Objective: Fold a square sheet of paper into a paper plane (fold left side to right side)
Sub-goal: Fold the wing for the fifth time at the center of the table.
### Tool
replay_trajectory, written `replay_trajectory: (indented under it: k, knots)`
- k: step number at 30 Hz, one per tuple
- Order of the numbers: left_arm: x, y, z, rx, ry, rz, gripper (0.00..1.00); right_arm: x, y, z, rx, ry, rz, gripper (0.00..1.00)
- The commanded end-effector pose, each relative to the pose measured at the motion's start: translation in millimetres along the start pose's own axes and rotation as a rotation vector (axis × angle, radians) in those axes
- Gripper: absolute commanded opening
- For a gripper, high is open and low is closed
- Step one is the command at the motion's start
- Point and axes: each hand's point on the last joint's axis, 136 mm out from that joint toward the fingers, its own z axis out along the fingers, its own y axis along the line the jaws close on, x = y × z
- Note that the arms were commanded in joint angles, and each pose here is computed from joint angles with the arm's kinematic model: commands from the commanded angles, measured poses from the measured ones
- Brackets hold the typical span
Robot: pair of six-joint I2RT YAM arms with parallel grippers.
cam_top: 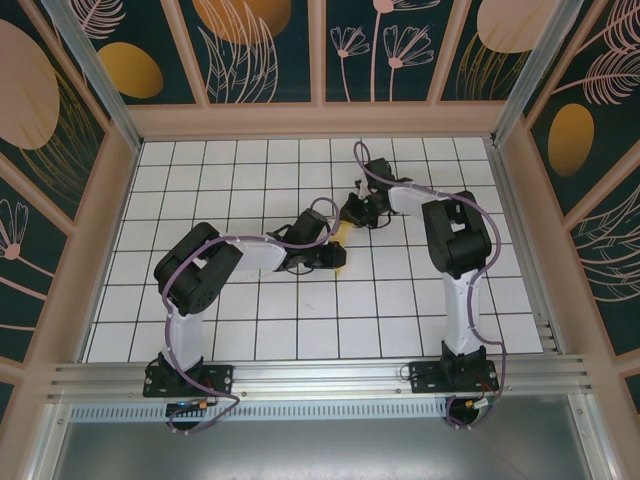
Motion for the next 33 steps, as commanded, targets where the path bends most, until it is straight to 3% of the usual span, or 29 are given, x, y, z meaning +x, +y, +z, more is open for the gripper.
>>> replay_trajectory:
  k: [1,11,16,23,28,33]
  knots:
    - [88,49,5,-0.166,0.266,-0.124,0.16,-32,-25,0,0.085,-0.073,-0.005,0.14]
    - [86,46,4,-0.162,0.258,-0.124,0.16,-75,-30,1,0.067,-0.123,-0.003,0.14]
    - [91,50,1,-0.170,0.259,-0.128,0.16,-80,-6,-33,0.037,-0.175,-0.061,0.14]
    - [86,45,1,-0.156,0.240,-0.122,0.16,-16,21,-60,-0.110,-0.116,-0.073,0.14]
    - [84,45,0,-0.156,0.233,-0.119,0.16,36,28,-46,-0.187,-0.020,-0.043,0.14]
    - [84,45,0,-0.156,0.232,-0.121,0.16,63,26,-28,-0.198,0.045,-0.016,0.13]
